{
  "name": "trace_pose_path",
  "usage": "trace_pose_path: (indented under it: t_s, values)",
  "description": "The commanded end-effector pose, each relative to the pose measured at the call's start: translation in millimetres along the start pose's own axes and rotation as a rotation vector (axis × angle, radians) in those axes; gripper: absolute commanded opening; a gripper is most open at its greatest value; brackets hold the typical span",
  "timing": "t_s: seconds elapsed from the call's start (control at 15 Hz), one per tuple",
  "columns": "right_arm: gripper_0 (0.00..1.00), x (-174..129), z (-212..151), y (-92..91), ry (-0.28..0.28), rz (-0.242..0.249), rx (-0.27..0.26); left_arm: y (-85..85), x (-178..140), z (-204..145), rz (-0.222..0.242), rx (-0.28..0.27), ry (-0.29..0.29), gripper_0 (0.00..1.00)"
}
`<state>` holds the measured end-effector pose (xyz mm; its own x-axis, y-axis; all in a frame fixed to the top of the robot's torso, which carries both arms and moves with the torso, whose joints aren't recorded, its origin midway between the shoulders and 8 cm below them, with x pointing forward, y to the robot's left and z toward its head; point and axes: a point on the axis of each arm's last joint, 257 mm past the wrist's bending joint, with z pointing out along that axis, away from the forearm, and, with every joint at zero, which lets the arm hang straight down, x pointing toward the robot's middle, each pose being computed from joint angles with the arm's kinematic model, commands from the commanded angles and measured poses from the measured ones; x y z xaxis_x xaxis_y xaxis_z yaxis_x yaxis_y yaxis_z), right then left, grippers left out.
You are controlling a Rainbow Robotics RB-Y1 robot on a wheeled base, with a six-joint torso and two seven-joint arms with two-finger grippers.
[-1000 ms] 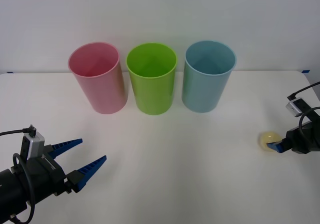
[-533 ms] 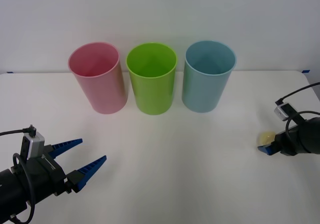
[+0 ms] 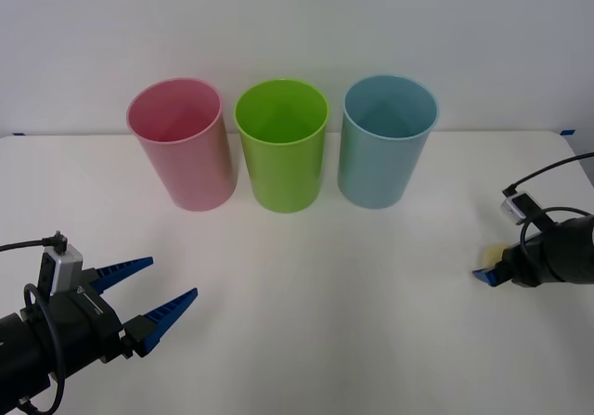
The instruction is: Put cans in the blue bin and PET bottles in the pink bin and trash in the green bin.
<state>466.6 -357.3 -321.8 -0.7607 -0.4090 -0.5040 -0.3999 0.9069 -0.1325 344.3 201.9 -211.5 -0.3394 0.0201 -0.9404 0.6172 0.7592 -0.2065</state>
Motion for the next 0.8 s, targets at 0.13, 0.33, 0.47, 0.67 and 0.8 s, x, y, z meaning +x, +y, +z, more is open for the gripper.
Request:
trace_pose_path:
  t_s: [0.13, 0.33, 0.47, 0.67, 0.8]
  values:
    - [1.00, -1.5, 8.3, 0.4, 0.004, 0.003, -0.006, 0.0, 0.0, 0.0, 0.000, 0.000, 0.000, 1.00]
    - [1.00, -2.5, 8.1, 0.3, 0.002, -0.001, -0.006, 0.0, 0.0, 0.0, 0.000, 0.000, 0.000, 1.00]
    - [0.34, -3.6, 8.6, 1.1, 0.005, -0.017, -0.002, 0.0, 0.0, 0.0, 0.000, 0.000, 0.000, 1.00]
    - [0.02, -2.4, 8.9, -2.5, 0.010, -0.037, 0.013, 0.0, 0.0, 0.0, 0.000, 0.000, 0.000, 1.00]
    - [0.00, -3.1, 10.5, -4.4, 0.011, -0.063, 0.029, 0.0, 0.0, 0.0, 0.000, 0.000, 0.000, 1.00]
